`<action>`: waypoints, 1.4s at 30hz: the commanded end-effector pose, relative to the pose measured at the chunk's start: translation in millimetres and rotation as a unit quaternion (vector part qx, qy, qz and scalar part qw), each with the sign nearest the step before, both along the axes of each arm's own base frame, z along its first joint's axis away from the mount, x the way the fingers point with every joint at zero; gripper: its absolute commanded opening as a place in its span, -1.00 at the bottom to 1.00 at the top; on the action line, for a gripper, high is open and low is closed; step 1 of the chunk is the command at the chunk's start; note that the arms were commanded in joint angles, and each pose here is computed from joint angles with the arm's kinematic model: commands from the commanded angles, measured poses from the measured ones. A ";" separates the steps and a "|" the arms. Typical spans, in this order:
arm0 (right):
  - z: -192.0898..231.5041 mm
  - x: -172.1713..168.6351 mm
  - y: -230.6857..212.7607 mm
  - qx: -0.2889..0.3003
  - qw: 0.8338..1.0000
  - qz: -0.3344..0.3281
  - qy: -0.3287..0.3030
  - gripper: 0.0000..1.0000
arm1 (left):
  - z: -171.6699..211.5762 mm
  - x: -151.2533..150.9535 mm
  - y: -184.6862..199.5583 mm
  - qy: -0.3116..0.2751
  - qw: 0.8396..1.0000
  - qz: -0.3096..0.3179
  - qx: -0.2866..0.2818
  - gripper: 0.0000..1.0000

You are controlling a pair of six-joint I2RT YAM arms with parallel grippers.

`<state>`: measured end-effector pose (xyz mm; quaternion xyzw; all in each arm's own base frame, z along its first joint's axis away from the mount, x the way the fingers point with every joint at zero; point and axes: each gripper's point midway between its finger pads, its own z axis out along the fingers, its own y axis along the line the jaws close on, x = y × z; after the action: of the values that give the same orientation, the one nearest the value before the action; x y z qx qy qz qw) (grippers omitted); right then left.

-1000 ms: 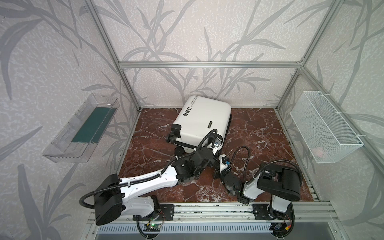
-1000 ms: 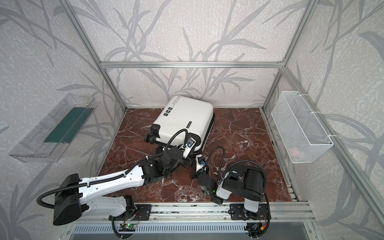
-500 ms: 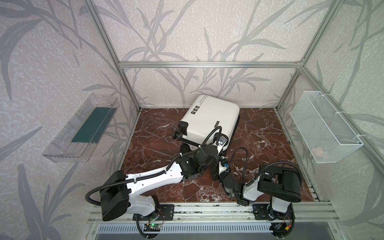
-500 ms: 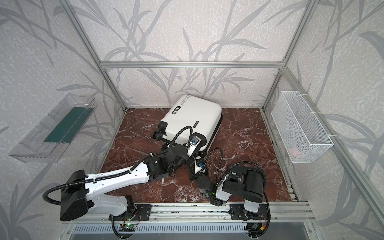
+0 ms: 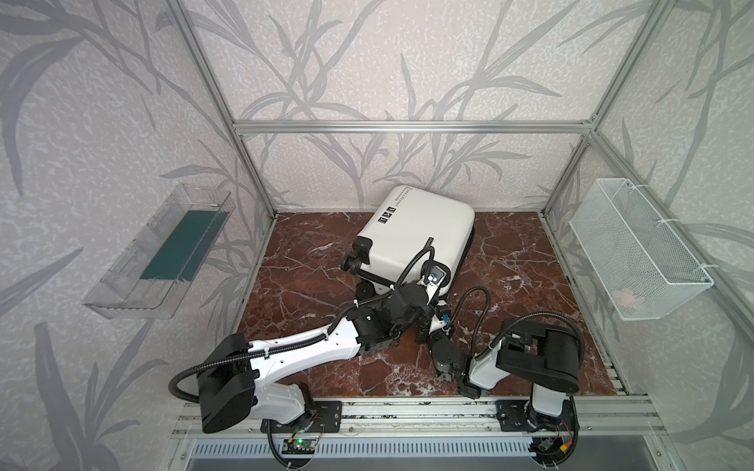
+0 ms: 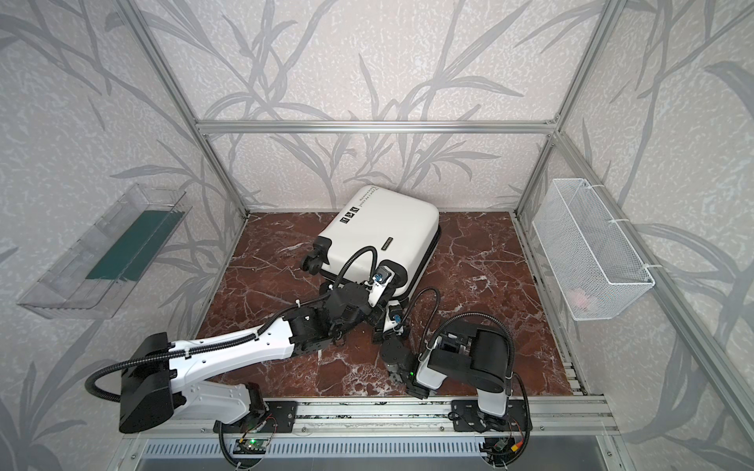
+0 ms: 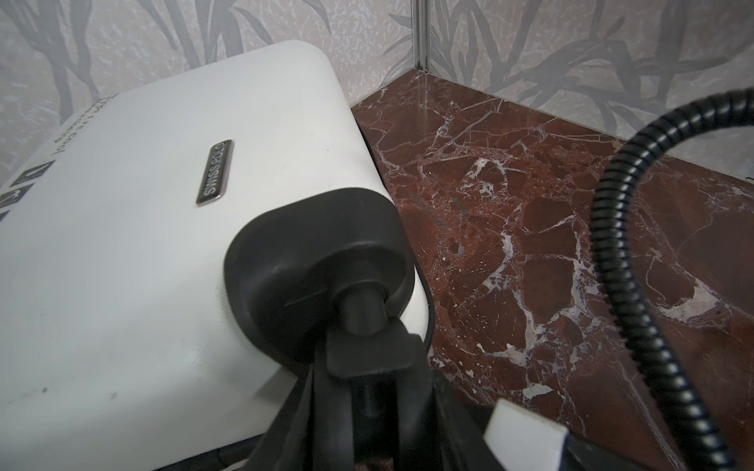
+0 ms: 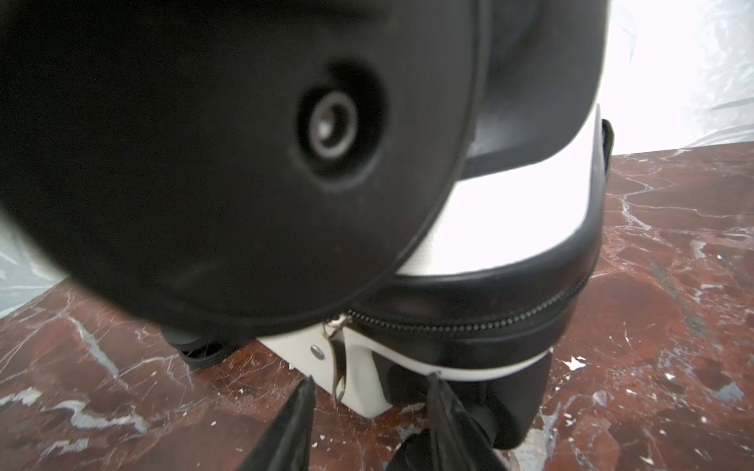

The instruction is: Pack the luggage

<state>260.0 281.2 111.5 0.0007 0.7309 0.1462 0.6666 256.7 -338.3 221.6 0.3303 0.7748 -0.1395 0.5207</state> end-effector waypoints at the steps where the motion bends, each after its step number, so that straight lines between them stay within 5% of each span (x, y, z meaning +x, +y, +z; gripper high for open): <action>1: 12.8 6.1 20.8 0.007 1.000 0.017 -0.015 -0.12 | 62.8 -33.1 -53.1 -0.018 0.986 -0.117 -0.119 -1.00; 7: 9.4 12.5 26.8 0.023 1.000 0.011 -0.011 -0.21 | 59.7 -33.5 -56.2 -0.009 0.985 -0.118 -0.124 -1.00; 17: 8.0 15.1 18.5 0.044 0.999 0.010 -0.003 -1.00 | 51.4 -29.9 -57.2 -0.002 0.987 -0.107 -0.123 -1.00; 34: -23.7 -5.4 -50.2 0.047 0.998 -0.032 0.037 -1.00 | 48.1 -22.4 -43.4 -0.015 0.990 -0.079 -0.116 -1.00; 42: -31.5 6.1 -89.8 0.103 0.990 -0.025 0.091 -1.00 | 49.3 -24.8 -36.3 -0.024 0.991 -0.082 -0.105 -1.00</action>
<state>260.6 204.4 80.0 0.0696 0.7614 0.1677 0.6223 258.8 -345.9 218.4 0.3097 0.7786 -0.1609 0.5215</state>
